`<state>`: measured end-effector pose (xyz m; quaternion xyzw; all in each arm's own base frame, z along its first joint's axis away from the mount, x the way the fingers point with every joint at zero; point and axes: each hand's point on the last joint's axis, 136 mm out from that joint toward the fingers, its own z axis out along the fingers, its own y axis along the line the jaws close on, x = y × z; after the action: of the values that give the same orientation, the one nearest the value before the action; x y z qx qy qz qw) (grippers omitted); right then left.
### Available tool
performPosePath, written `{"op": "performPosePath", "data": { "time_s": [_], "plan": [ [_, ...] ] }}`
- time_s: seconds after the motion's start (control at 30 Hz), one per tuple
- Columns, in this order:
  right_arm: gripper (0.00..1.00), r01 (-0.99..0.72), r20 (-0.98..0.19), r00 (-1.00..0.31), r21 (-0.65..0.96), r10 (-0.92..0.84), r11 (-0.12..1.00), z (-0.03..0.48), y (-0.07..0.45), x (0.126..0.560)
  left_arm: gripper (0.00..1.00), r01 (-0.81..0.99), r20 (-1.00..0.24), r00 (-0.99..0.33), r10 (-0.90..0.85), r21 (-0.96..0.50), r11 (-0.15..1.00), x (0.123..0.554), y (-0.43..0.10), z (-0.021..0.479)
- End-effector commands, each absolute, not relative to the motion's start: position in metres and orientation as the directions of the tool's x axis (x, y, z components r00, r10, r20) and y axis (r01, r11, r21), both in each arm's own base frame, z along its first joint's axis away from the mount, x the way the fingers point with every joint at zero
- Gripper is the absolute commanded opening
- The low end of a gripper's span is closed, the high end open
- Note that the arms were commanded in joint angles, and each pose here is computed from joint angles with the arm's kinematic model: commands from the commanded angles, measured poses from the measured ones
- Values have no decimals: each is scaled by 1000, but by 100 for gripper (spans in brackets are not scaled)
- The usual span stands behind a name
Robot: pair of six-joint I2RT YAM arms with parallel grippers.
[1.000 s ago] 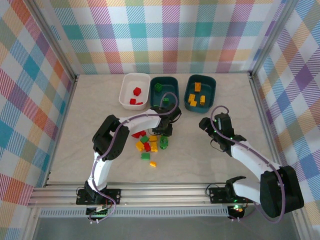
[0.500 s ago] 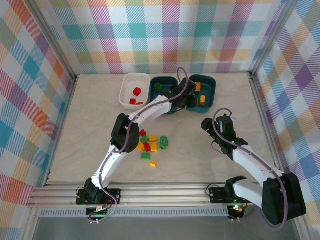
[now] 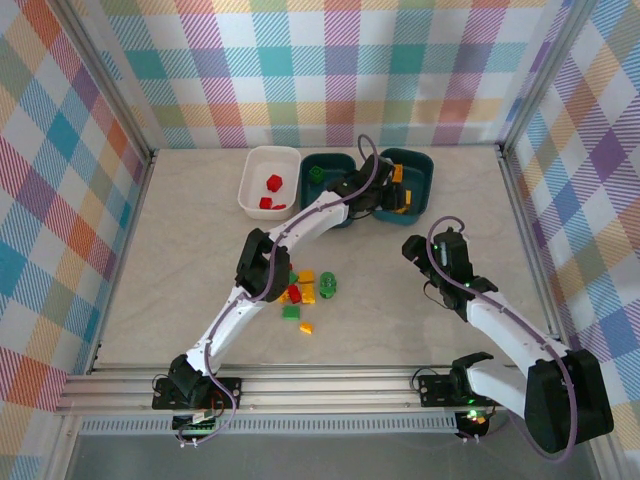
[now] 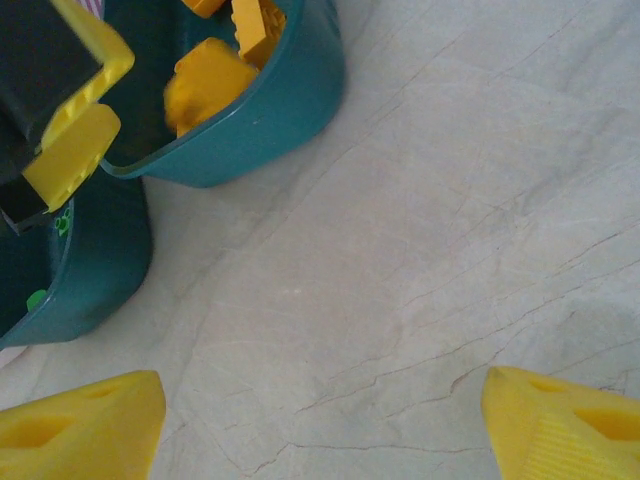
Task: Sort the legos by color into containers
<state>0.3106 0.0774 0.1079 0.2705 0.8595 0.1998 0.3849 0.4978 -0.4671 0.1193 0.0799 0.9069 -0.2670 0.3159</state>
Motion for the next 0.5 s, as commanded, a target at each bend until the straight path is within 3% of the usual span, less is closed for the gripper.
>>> {"op": "performPosePath", "data": {
  "time_s": [0.0, 0.27, 0.37, 0.47],
  "plan": [
    [83, 301, -545, -557, 571, 627, 764, 109, 80, 314, 84, 300, -618, -785, -49, -448, 843, 504, -464, 125],
    [82, 273, -554, -582, 556, 595, 785, 107, 86, 319, 83, 350, -634, -772, -42, -479, 805, 467, -444, 197],
    [79, 228, -532, -633, 565, 562, 793, 104, 103, 323, 83, 290, -655, -751, -86, -444, 848, 442, -399, 215],
    [78, 144, -527, -710, 539, 466, 830, 100, 134, 327, 84, 112, -643, -748, -162, -363, 925, 418, -326, 201]
  ]
}}
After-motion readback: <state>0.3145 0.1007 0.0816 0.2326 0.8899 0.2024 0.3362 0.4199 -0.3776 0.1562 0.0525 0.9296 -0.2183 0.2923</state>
